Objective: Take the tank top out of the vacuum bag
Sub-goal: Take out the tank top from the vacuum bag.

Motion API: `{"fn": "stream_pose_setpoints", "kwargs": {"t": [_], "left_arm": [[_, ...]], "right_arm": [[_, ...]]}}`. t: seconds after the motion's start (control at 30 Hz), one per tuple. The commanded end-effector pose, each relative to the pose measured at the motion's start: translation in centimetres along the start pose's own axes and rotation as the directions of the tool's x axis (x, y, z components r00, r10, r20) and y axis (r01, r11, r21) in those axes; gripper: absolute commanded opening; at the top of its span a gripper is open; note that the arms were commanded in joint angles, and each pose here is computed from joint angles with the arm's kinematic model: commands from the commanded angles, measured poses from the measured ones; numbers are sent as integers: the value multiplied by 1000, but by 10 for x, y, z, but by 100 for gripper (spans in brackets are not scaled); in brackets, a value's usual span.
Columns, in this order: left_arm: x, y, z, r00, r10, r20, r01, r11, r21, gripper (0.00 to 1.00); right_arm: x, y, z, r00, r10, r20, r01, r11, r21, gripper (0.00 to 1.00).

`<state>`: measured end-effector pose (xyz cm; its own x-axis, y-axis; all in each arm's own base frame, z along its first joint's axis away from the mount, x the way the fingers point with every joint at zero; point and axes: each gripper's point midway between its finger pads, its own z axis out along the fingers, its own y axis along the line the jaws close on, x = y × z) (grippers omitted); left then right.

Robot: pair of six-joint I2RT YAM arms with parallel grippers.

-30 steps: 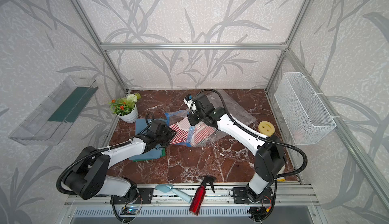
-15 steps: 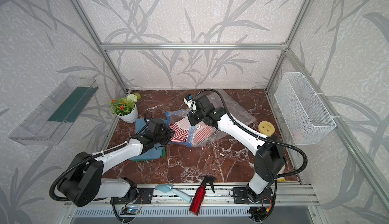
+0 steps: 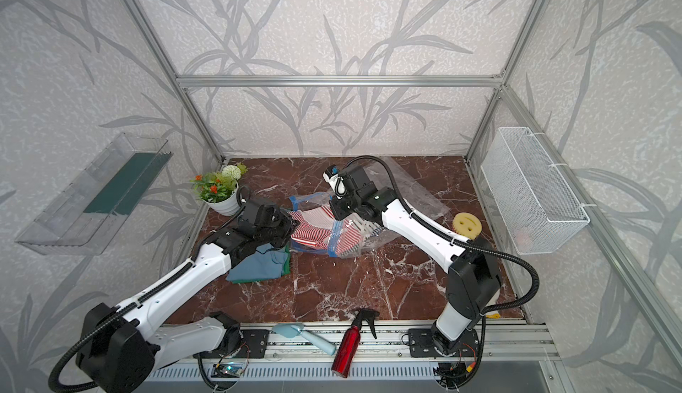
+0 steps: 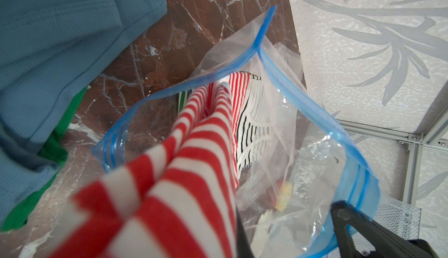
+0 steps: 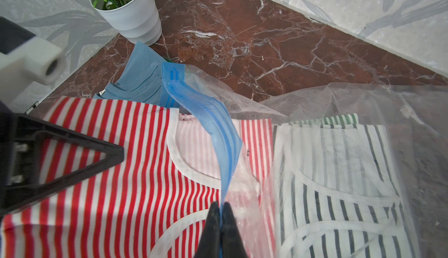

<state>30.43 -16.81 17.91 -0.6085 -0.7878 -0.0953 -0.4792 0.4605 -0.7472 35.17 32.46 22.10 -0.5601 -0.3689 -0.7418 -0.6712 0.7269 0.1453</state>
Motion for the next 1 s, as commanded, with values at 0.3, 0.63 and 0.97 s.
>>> {"fn": "stream_pose_setpoints", "kwargs": {"t": [0.3,0.63,0.97], "left_arm": [[-17,-37,-60,995,-23,94,20,999,38,0],[-37,-73,-103,979,6,204,-31,992,124,0],[-61,-84,-134,943,-8,333,-30,994,109,0]], "right_arm": [[-2,-4,-7,1000,-2,-5,2,1000,16,0],[5,-10,-4,1000,16,-25,-15,999,35,0],[15,-22,-4,997,60,-53,-56,997,60,0]]}}
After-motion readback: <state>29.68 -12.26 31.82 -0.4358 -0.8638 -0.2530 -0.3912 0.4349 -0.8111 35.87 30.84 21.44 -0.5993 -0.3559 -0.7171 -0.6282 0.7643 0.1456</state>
